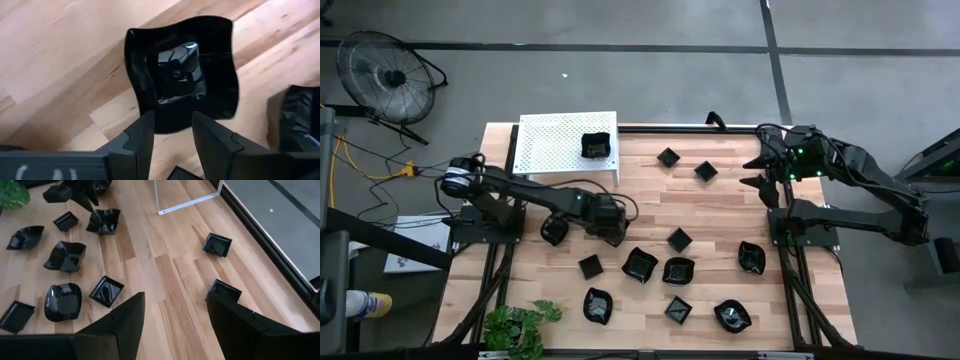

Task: Pick & Place Mini shaped plates
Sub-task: Stack the black distorted square plate on top of the black distorted square plate on the shelf

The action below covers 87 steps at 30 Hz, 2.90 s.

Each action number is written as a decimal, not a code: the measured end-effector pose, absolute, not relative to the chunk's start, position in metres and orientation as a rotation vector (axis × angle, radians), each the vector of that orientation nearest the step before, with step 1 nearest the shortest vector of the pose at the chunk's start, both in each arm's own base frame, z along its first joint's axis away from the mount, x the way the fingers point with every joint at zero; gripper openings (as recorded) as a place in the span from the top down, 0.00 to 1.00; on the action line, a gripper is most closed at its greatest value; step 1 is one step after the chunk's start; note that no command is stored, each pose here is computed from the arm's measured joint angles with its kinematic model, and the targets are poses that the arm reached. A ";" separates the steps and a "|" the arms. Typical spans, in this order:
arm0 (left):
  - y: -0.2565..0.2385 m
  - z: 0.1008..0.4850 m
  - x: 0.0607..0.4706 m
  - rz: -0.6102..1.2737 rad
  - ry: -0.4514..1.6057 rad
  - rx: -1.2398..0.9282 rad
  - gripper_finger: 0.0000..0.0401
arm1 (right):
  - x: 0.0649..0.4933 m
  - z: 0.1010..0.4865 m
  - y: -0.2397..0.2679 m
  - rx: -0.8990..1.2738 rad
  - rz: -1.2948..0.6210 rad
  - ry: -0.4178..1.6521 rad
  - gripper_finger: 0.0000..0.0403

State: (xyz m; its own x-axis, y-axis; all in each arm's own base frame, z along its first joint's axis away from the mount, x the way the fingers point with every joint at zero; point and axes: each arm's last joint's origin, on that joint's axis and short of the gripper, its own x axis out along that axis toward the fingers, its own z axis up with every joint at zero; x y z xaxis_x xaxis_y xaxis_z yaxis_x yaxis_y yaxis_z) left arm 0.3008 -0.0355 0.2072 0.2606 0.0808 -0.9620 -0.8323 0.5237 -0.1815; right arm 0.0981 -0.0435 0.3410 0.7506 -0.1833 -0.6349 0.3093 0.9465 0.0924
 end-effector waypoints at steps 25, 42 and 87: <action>-0.035 0.176 0.311 0.812 1.210 -0.802 0.67 | 0.098 0.340 -0.042 0.189 -0.219 0.678 0.48; -0.035 0.176 0.314 0.806 1.184 -0.806 0.67 | 0.098 0.340 -0.042 0.190 -0.218 0.682 0.48; -0.036 0.177 0.316 0.780 1.171 -0.811 1.00 | 0.098 0.340 -0.042 0.164 -0.209 0.687 0.48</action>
State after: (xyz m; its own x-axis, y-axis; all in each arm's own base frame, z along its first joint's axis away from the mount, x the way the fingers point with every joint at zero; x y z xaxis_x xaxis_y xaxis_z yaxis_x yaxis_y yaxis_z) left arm 0.3156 -0.0357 0.1769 0.2096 0.1005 -0.9726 -0.8589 0.4943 -0.1340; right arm 0.0976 -0.0419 0.3398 0.7537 -0.1367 -0.6429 0.2445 0.9663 0.0811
